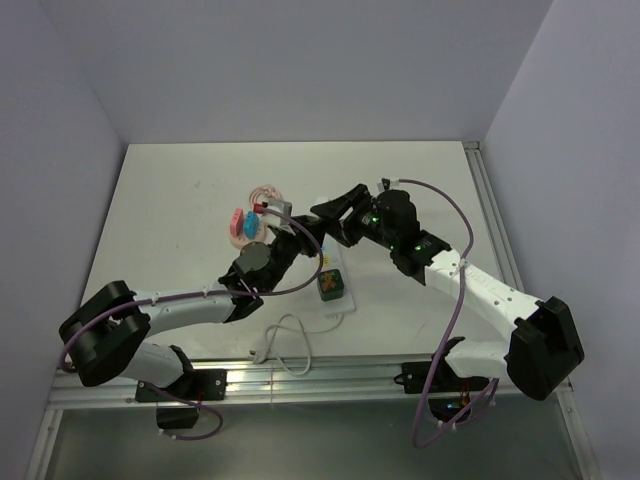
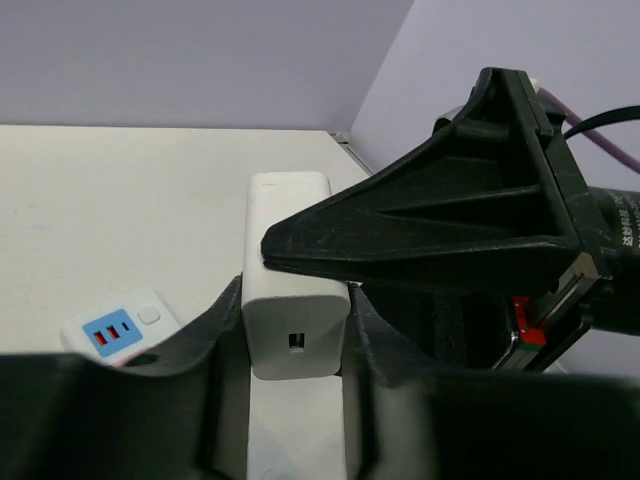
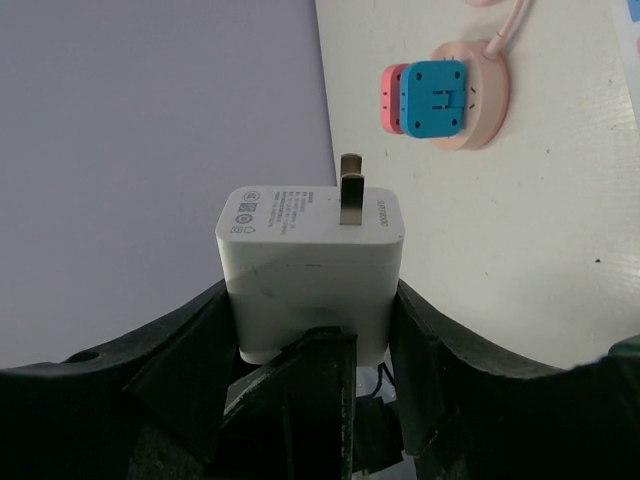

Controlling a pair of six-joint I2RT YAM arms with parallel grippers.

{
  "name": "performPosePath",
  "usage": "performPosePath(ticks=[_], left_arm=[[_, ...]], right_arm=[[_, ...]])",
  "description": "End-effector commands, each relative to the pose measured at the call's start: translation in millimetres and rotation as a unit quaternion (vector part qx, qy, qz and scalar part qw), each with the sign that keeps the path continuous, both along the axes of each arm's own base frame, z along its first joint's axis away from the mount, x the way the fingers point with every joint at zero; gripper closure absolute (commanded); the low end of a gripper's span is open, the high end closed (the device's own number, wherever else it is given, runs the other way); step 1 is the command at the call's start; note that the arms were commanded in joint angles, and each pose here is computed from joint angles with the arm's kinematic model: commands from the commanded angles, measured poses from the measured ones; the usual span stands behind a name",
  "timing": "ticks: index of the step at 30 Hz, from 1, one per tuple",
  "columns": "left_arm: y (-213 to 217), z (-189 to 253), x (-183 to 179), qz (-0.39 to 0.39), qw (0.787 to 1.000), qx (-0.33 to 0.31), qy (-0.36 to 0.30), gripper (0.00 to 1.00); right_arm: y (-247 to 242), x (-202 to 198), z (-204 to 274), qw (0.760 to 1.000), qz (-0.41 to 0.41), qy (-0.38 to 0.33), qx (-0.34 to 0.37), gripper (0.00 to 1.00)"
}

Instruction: Insert the plug

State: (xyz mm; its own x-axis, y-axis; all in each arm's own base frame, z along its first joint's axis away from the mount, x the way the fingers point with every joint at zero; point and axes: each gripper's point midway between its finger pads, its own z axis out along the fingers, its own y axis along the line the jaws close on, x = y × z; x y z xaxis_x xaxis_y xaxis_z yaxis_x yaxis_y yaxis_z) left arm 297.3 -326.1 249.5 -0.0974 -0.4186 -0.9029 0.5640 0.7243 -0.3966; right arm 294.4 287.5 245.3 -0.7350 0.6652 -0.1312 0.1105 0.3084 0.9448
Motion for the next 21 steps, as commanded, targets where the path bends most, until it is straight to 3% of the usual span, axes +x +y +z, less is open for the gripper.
performPosePath(ticks=[1, 4, 6, 8, 10, 13, 21], left_arm=[[9, 19, 17, 0.043, 0.999, 0.005, -0.010, 0.98], [8, 25, 17, 0.041, 0.999, 0.021, -0.007, 1.00], [13, 24, 11, 0.036, 0.999, 0.015, -0.012, 1.00], [17, 27, 7, 0.033, 0.999, 0.014, -0.017, 1.00], [20, 23, 7, 0.034, 0.999, 0.029, -0.012, 1.00], [23, 17, -2, 0.005, 0.999, 0.041, -0.001, 1.00], [68, 3, 7, -0.053, 0.984, 0.004, 0.170, 1.00]], right_arm=[[5, -9, 35, 0.998, 0.022, -0.053, 0.026, 0.57], [5, -10, 28, 0.998, 0.028, -0.046, 0.012, 0.41], [4, -10, 27, 0.998, 0.030, -0.048, 0.016, 0.37], [2, -11, 26, 0.998, 0.029, -0.048, 0.010, 0.22], [-2, -9, 31, 0.998, 0.022, -0.056, -0.004, 0.14], [-13, -6, 39, 0.997, 0.010, -0.074, -0.031, 0.10], [-72, -4, 26, 0.987, -0.041, -0.117, -0.100, 0.11]])
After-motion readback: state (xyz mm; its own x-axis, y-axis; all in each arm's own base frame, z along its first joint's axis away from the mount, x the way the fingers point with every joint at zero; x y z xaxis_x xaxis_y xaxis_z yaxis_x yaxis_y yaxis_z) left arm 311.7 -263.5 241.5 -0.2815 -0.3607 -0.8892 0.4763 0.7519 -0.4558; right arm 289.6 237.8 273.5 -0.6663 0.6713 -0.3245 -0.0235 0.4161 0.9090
